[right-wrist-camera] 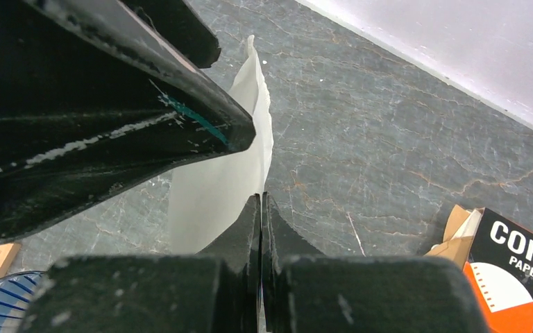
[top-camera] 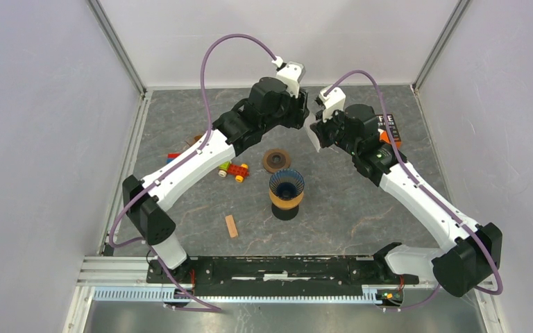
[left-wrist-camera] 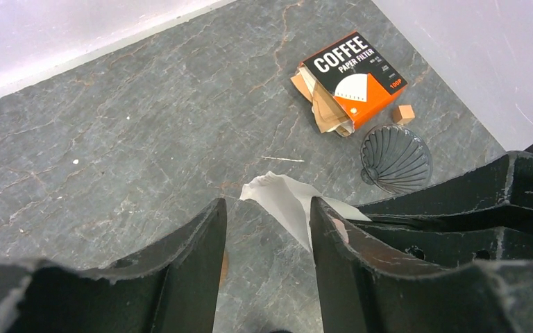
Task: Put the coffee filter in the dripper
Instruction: Pick up the coffee filter from the coffee filter holder.
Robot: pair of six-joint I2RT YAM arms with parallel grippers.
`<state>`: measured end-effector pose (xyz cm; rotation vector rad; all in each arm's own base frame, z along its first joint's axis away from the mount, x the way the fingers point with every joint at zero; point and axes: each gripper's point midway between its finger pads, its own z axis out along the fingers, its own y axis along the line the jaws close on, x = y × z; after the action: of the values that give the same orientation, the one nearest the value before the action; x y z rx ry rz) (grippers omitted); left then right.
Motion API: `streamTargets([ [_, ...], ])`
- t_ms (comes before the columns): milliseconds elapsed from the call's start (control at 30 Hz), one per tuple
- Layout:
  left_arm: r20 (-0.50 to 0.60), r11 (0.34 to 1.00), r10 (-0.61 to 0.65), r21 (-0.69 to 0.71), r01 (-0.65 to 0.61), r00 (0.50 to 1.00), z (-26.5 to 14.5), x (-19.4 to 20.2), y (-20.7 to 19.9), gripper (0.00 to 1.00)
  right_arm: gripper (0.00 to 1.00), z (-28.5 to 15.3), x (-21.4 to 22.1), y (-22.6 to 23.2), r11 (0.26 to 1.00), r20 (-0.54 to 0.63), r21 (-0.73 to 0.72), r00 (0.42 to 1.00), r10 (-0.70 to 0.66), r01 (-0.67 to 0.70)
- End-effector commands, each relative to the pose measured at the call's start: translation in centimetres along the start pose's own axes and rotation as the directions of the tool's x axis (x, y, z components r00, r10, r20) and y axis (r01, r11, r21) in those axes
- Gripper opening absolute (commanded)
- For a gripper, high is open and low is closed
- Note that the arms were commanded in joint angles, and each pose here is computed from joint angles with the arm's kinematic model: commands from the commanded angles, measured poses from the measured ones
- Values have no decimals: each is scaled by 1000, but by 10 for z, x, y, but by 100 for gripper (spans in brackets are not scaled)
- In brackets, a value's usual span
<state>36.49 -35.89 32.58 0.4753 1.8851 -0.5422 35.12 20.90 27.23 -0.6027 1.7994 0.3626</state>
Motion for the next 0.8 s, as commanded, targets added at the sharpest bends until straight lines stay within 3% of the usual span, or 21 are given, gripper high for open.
streamTargets([
  [0,65,997,66,39,-68,996,1,-22,-7,55,0,-7,-20,1,1000,75,-11,997,0,1],
  [367,43,986,161,46,-162,986,-1,-11,-2,55,0,-10,-22,0,1000,81,-7,997,-21,21],
  [767,131,907,374,153,-391,918,-15,-15,-12,67,0,-11,-19,17,993,91,-113,996,-24,34],
])
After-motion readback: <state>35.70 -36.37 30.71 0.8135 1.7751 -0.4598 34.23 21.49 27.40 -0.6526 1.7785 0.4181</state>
